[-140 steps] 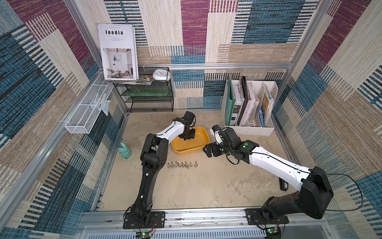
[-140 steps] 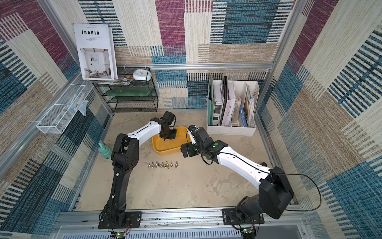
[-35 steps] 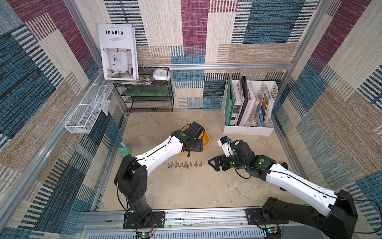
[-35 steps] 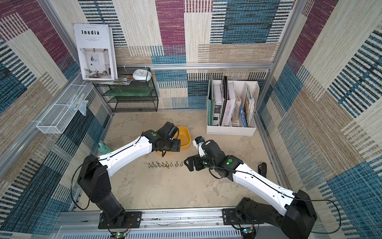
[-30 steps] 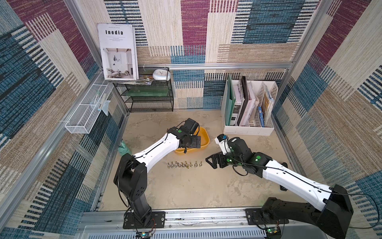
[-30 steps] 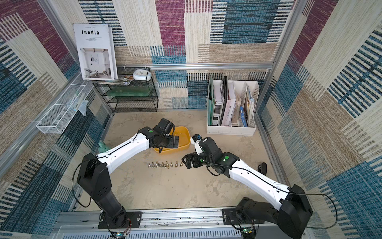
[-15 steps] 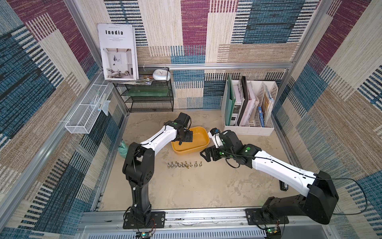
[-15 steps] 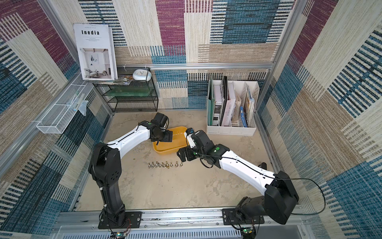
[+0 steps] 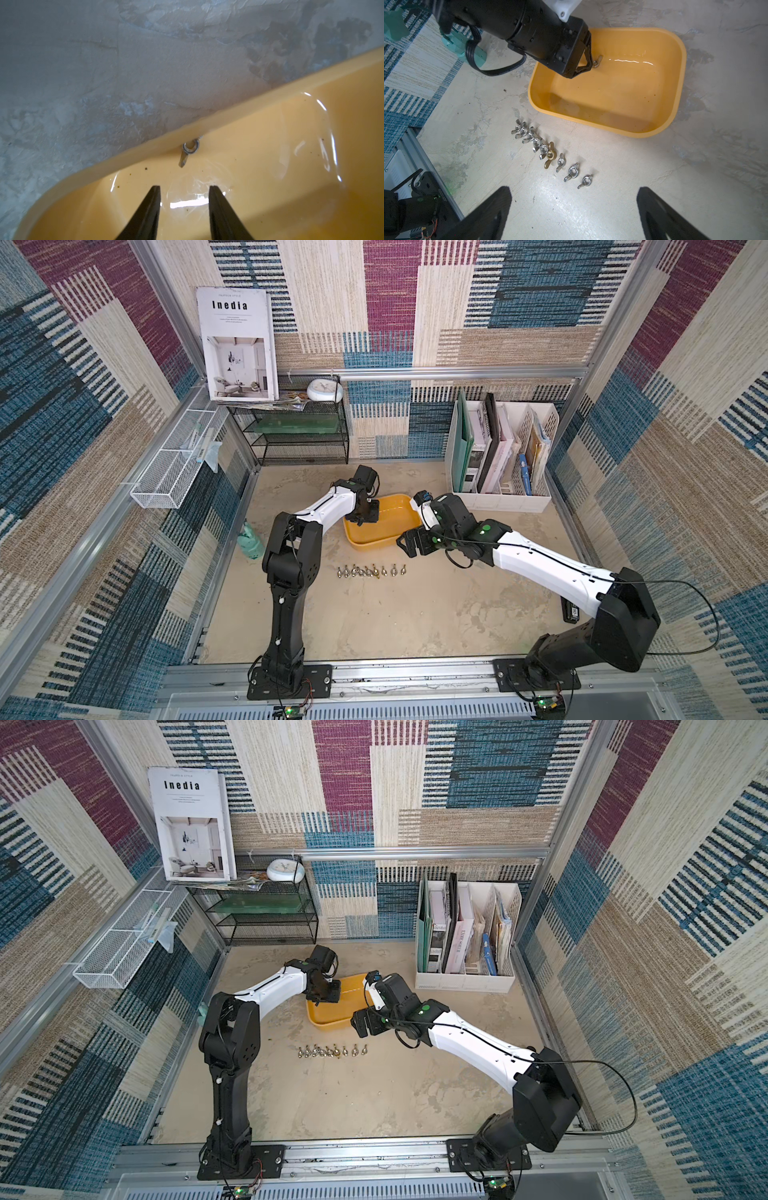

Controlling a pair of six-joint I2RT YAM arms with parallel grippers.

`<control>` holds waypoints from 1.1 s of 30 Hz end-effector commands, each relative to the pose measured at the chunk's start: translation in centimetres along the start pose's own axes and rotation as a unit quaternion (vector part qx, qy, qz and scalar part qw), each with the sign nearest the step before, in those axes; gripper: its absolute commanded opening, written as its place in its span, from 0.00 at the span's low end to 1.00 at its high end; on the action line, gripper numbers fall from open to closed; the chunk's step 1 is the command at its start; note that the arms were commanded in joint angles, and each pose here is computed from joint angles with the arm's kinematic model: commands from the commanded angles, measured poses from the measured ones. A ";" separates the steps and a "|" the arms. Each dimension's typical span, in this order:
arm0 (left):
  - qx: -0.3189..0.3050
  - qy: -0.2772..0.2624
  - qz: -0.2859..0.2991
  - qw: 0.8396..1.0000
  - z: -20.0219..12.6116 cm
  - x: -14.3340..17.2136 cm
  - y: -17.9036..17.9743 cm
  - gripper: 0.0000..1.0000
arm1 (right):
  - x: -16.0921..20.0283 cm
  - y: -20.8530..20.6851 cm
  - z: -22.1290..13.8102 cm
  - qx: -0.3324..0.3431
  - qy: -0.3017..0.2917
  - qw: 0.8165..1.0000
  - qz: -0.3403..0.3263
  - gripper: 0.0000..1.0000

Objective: Take out the wing nut from the storage box
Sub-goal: Pick up the wing nut from the storage box.

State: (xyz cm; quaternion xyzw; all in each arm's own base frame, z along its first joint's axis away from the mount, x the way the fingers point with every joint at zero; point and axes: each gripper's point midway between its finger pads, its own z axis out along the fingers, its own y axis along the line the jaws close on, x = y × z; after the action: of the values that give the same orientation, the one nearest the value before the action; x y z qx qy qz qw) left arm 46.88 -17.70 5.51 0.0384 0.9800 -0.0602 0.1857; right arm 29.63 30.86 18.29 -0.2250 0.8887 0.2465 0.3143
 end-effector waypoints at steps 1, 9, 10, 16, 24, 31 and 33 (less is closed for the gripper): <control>0.000 0.003 0.011 1.000 0.4 -0.3 0.1 0.39 | -0.1 -0.2 0.1 0.006 0.004 1.000 -0.005 0.99; 0.002 0.013 0.021 1.000 1.9 -0.7 -0.1 0.30 | -0.2 -0.5 0.6 0.006 0.010 1.000 -0.004 0.99; 0.004 0.014 0.021 1.000 2.1 -0.7 -0.2 0.30 | -0.2 -0.7 0.7 0.008 0.011 1.000 -0.003 0.99; 0.006 0.018 0.021 1.000 2.5 -0.6 -0.2 0.20 | -0.3 -0.8 0.9 0.009 0.013 1.000 -0.005 0.99; 0.009 0.016 0.013 1.000 2.0 -0.5 -0.4 0.06 | -0.2 -1.0 0.9 0.008 0.015 1.000 -0.006 0.99; 0.015 -0.006 0.007 1.000 -1.1 -0.6 -1.0 0.03 | 0.2 -1.1 0.7 0.006 0.017 1.000 -0.006 0.99; 0.017 -0.015 0.007 1.000 -2.3 -0.5 -1.4 0.03 | 0.4 -1.0 0.6 0.002 0.018 1.000 -0.008 0.99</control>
State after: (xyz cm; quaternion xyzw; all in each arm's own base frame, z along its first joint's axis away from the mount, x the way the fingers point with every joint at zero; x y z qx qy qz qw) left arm 46.99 -18.68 6.95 0.0544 0.9765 -0.0742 0.1946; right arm 30.47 30.27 16.98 -0.2297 0.8969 0.2310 0.2992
